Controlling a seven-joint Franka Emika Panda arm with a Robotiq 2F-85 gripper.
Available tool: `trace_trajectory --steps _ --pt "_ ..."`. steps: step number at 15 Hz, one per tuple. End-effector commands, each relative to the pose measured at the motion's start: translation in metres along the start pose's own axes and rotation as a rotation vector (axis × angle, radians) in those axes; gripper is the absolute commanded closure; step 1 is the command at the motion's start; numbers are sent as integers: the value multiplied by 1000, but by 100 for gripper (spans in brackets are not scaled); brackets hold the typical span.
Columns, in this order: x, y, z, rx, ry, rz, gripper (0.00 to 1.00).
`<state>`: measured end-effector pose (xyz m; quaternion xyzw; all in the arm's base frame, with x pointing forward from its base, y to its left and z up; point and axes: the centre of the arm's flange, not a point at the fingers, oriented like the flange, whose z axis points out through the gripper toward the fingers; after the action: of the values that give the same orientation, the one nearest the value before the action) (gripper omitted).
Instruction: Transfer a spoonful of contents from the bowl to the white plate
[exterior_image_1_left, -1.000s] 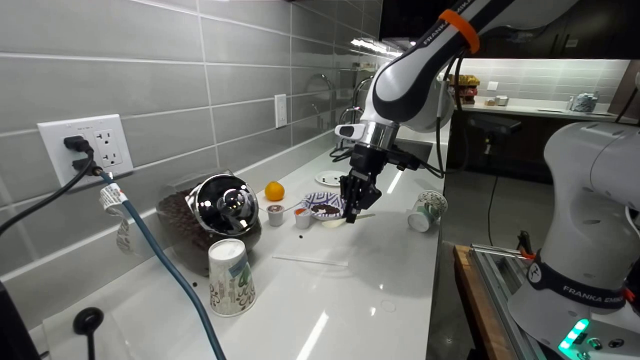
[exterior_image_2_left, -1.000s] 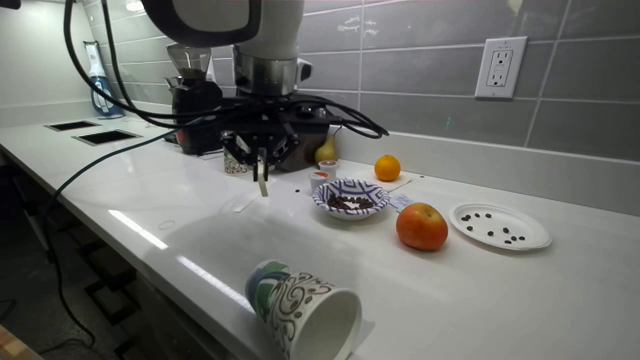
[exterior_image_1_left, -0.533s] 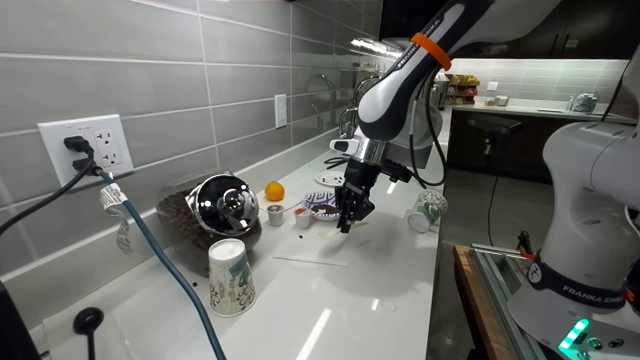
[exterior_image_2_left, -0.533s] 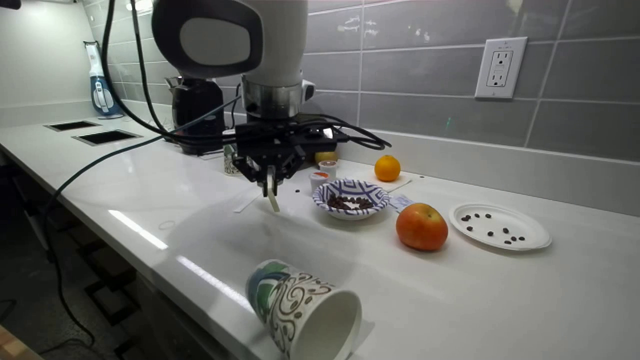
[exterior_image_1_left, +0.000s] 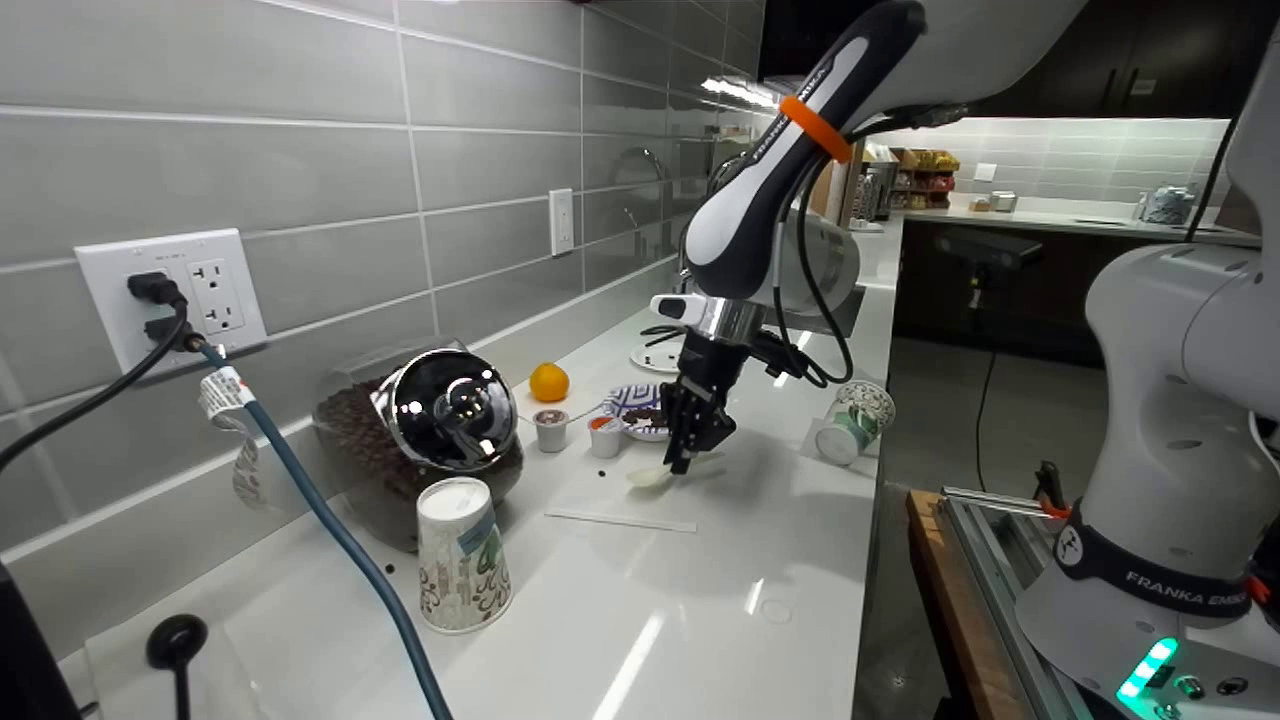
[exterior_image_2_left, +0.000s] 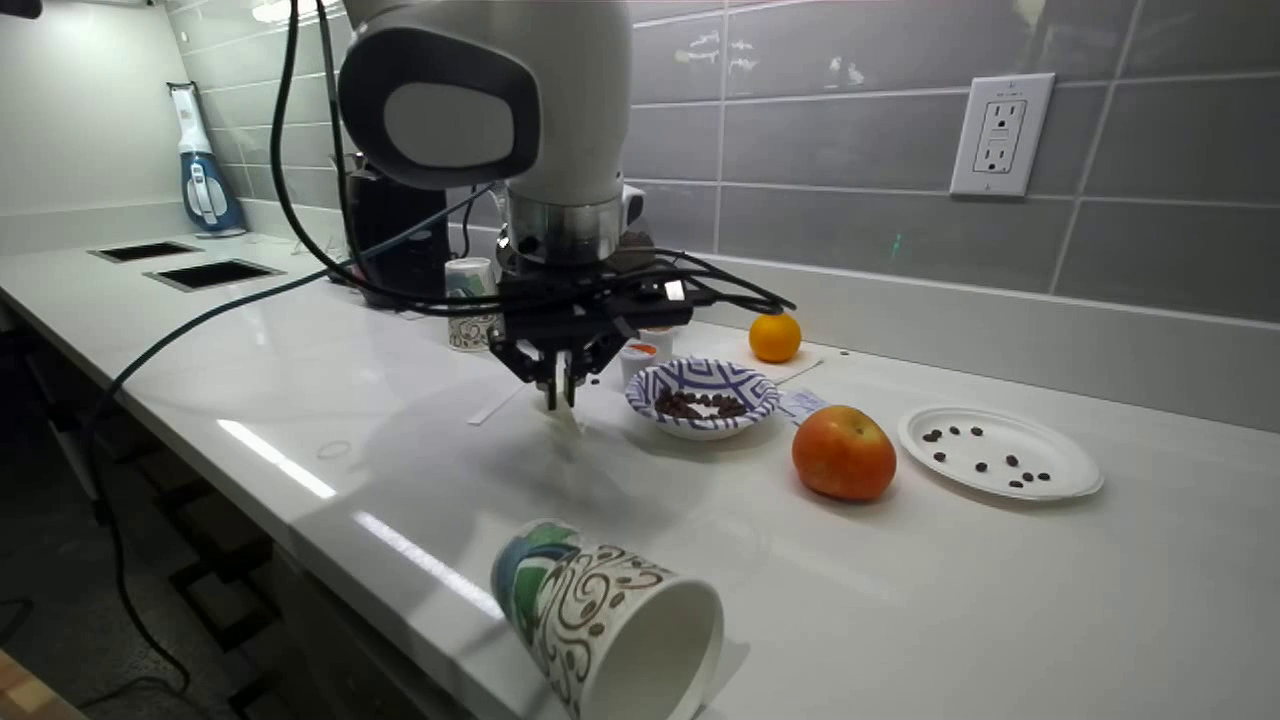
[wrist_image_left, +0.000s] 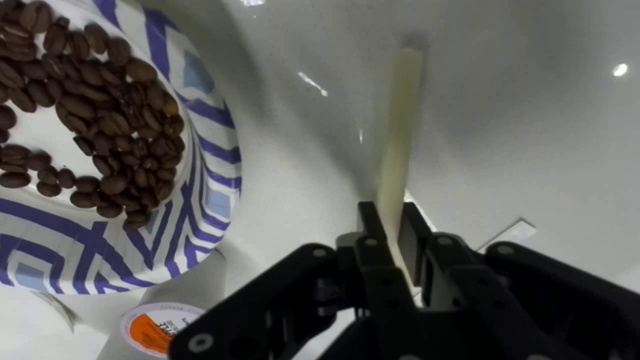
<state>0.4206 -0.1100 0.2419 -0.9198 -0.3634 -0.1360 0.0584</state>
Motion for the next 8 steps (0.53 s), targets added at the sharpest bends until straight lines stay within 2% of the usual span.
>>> trace_trajectory --steps 1,2,4,8 --pt "0 12 21 -21 -1 -16 96" --pt "0 12 22 -20 -3 -18 62" --pt "1 11 19 -19 -10 -25 55" --pt "8 11 -3 -33 -28 4 27"
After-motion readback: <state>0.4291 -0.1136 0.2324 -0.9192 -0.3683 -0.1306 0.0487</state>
